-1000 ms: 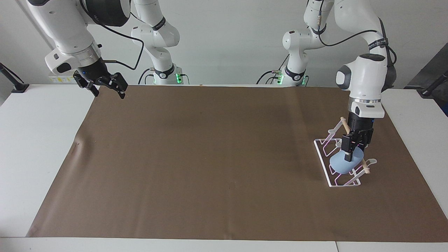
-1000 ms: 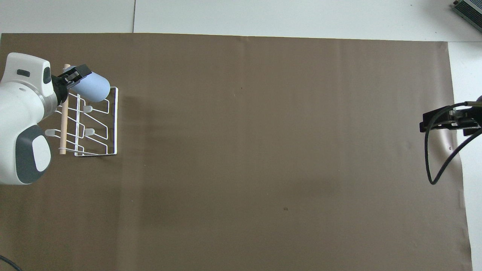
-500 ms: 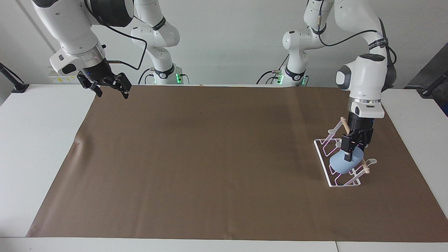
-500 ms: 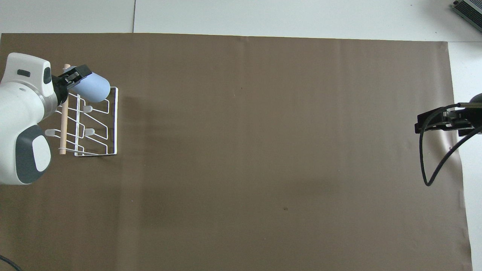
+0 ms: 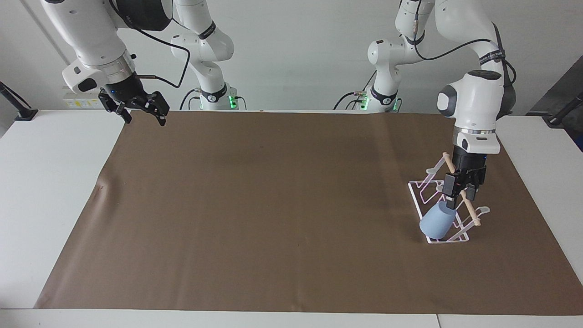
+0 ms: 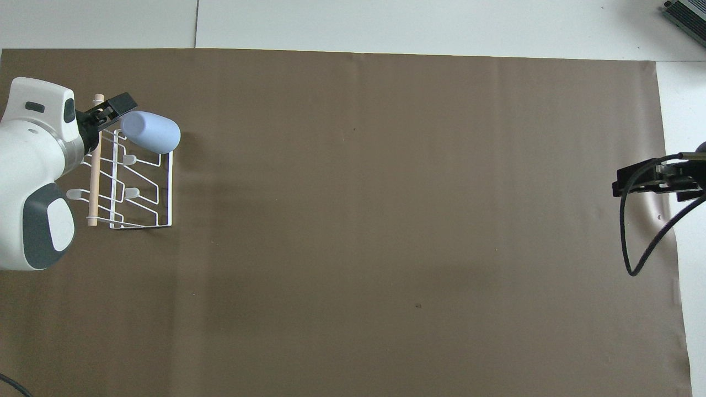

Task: Hang cup on cup holder
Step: 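Open the left gripper and withdraw it from the hung cup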

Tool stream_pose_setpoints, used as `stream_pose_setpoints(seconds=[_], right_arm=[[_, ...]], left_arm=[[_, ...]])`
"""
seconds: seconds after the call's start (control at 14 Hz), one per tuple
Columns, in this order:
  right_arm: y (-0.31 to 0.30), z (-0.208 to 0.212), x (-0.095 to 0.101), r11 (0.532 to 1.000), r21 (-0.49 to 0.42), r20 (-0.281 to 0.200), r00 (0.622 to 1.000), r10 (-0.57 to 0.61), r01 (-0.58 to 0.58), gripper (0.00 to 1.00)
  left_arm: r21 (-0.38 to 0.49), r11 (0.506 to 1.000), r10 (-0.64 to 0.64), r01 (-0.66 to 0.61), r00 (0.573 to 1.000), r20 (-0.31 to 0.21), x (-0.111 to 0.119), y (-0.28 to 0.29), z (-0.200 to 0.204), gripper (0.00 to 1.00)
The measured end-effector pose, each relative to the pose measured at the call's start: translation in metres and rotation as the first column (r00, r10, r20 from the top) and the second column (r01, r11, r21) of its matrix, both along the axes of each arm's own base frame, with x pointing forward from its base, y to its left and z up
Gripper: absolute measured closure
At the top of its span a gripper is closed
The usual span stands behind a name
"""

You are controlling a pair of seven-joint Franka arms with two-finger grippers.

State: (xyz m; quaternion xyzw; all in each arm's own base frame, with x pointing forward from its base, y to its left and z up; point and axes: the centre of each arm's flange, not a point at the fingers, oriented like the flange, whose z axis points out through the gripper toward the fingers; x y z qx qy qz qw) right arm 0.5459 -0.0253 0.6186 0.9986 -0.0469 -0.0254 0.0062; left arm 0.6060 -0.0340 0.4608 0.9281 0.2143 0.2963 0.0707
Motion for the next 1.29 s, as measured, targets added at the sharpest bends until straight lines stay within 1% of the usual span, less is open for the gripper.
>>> stream_pose_setpoints(seconds=[0.14,0.29,0.43,0.57,0.71,0.86,1.14,1.29], right_arm=[[0.000,0.000,0.000,1.000,0.000,-0.001,1.000,0.000,0.000,0.00],[0.000,0.000,0.000,1.000,0.000,-0.001,1.000,0.000,0.000,0.00],[0.000,0.000,0.000,1.000,0.000,-0.001,1.000,0.000,0.000,0.00],[0.000,0.000,0.000,1.000,0.000,-0.001,1.000,0.000,0.000,0.00],[0.000,0.000,0.000,1.000,0.000,-0.001,1.000,0.000,0.000,0.00],[0.000,-0.001,0.000,1.000,0.000,-0.001,1.000,0.000,0.000,0.00],[0.000,-0.001,0.000,1.000,0.000,-0.001,1.000,0.000,0.000,0.00],[0.000,-0.001,0.000,1.000,0.000,-0.001,1.000,0.000,0.000,0.00]], left_arm=[[0.006,1.000,-0.005,0.005,1.000,-0.010,0.000,0.000,0.001,0.01],[0.031,0.999,-0.019,0.020,0.999,-0.047,0.002,-0.002,0.008,0.00],[0.074,0.996,-0.041,0.047,0.995,-0.086,0.002,-0.006,0.023,0.00],[0.114,0.989,-0.083,0.098,0.987,-0.135,-0.003,-0.011,0.039,0.00],[0.150,0.975,-0.134,0.166,0.970,-0.201,-0.008,-0.019,0.057,0.00],[0.166,0.964,-0.160,0.209,0.950,-0.267,-0.010,-0.028,0.083,0.00],[0.179,0.945,-0.198,0.272,0.917,-0.345,-0.016,-0.043,0.125,0.00],[0.168,0.934,-0.236,0.317,0.895,-0.378,-0.020,-0.044,0.143,0.00]])
